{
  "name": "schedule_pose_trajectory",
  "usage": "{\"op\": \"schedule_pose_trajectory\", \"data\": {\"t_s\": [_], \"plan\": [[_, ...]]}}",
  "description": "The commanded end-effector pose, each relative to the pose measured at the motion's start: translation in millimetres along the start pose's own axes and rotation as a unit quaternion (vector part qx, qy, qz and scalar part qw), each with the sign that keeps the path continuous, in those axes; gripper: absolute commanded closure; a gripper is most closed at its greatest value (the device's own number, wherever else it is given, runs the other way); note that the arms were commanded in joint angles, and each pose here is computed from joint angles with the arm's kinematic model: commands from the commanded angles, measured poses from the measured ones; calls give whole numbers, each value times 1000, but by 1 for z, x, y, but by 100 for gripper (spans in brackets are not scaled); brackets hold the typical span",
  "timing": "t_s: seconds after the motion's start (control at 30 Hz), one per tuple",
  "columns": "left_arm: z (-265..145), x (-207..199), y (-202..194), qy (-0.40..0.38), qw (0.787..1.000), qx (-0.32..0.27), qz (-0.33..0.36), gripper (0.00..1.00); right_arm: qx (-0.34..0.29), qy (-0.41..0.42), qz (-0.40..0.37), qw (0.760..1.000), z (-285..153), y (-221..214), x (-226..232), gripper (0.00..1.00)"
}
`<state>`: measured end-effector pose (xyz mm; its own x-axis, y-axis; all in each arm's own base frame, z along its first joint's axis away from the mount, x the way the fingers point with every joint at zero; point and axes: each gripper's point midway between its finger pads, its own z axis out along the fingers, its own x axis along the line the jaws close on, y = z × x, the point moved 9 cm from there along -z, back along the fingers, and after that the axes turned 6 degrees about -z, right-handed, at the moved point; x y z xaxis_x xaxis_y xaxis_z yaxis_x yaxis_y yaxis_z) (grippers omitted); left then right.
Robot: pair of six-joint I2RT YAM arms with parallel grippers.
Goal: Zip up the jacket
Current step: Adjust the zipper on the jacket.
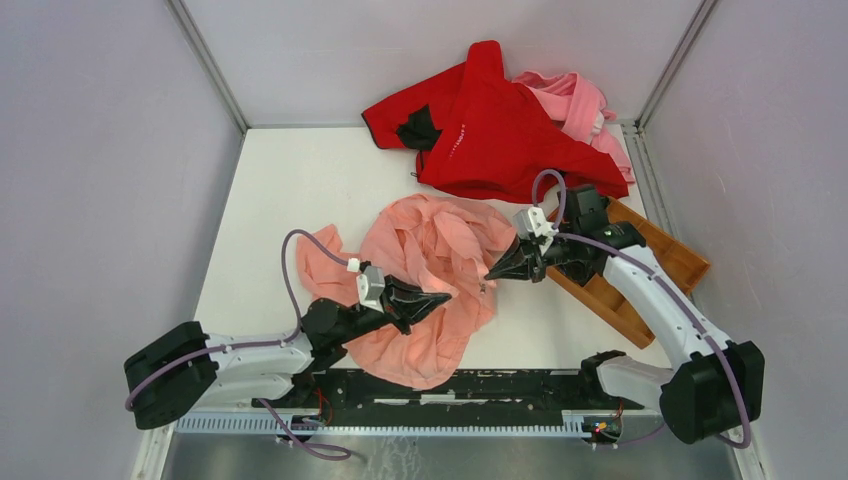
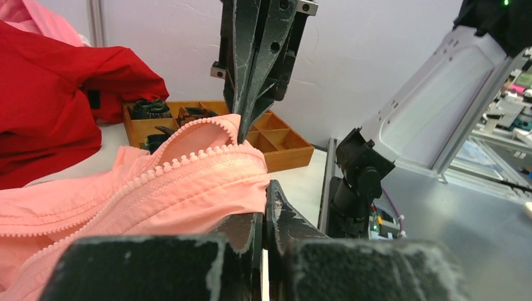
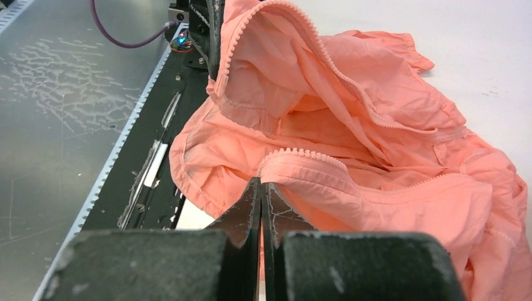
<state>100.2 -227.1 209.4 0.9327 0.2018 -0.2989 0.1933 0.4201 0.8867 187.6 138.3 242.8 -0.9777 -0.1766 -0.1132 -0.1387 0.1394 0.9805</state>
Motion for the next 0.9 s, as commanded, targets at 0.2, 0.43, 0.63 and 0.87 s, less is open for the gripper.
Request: {"op": "schedule_pose_trajectory", "data": {"t_s": [0.2,0.43,0.63,0.87], "plan": [[22,-5,21,-62,994,-36,88,98,-10,47,-102,994,-6,7,9,100],[27,-6,24,-76,990,-48,105,98,-4,43,-99,994,-8,21,3,100],[35,-8,36,-79,987,-82,109,98,-10,37,-107,994,-10,31,-6,100],[33,-5,30,-77,989,-87,91,98,-27,26,-89,995,-10,30,-8,100]]}}
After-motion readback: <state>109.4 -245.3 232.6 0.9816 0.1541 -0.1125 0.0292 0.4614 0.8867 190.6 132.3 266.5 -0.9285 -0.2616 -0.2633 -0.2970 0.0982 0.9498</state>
